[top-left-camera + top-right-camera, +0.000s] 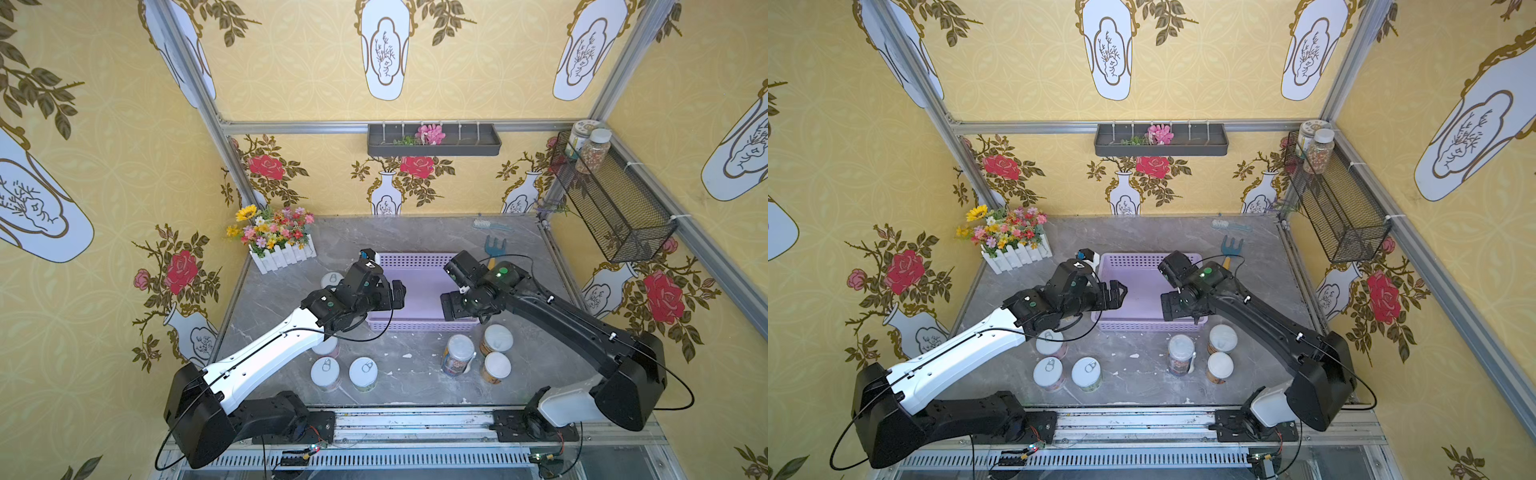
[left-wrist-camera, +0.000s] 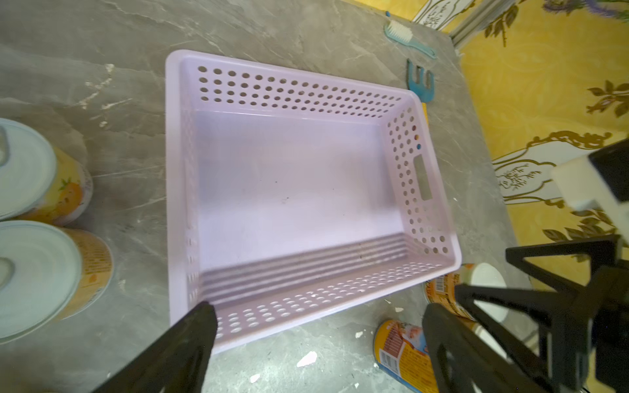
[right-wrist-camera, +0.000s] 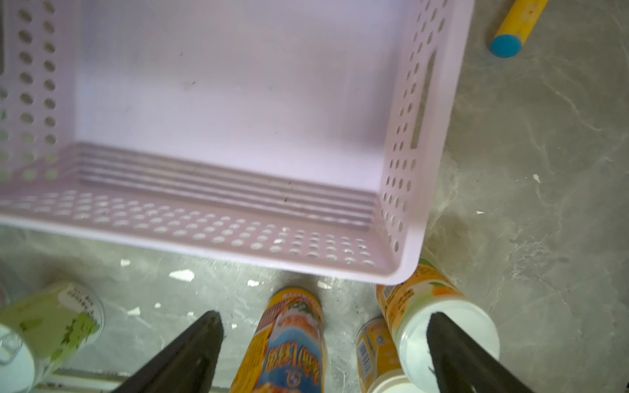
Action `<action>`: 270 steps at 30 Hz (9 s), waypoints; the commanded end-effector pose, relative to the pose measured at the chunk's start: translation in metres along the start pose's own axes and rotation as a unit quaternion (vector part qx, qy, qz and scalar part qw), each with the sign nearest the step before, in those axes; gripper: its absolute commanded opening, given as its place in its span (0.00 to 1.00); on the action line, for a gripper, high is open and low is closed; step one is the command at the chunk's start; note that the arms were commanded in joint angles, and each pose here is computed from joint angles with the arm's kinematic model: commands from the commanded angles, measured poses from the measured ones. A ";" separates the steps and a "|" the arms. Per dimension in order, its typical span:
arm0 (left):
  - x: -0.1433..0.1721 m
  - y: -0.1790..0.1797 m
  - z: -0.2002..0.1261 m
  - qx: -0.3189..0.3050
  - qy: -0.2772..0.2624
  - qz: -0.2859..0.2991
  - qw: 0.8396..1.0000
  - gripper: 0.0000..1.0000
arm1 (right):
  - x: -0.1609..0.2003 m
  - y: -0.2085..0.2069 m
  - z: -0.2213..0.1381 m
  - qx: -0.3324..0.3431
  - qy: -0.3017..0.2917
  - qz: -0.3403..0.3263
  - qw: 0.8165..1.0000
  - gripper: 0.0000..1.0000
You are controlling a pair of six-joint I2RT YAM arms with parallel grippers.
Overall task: Put the canned food in the basket
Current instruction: Pick up the canned food from the center of the board, then place the canned food in the basket, then pick up the canned food from the center of the board.
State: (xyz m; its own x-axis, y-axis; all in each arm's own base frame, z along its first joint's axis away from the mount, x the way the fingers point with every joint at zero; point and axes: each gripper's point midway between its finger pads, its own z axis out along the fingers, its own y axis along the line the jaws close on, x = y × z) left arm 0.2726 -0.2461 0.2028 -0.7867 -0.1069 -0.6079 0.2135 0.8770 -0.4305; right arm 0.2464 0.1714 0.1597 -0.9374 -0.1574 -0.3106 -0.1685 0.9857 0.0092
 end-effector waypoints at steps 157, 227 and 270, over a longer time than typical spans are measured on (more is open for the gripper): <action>0.004 -0.035 0.035 0.101 0.025 0.088 0.991 1.00 | -0.187 -0.066 0.085 0.039 0.043 0.092 0.994 0.52; 0.012 0.198 0.031 -0.267 0.085 -0.146 0.949 0.99 | -0.038 0.161 -0.056 -0.270 -0.124 -0.117 0.948 0.97; 0.036 0.230 0.044 -0.332 0.153 -0.120 0.923 0.74 | -0.030 0.144 -0.047 -0.242 -0.123 -0.097 0.958 0.97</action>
State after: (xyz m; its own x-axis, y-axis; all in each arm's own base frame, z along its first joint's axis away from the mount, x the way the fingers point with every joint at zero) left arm 0.3275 -0.0765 0.0541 -0.9070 -0.2933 -0.3022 -0.3073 0.9516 -0.0011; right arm 0.2313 0.3130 0.2078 -0.7985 -0.2792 -0.5334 -0.5074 0.7890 0.3466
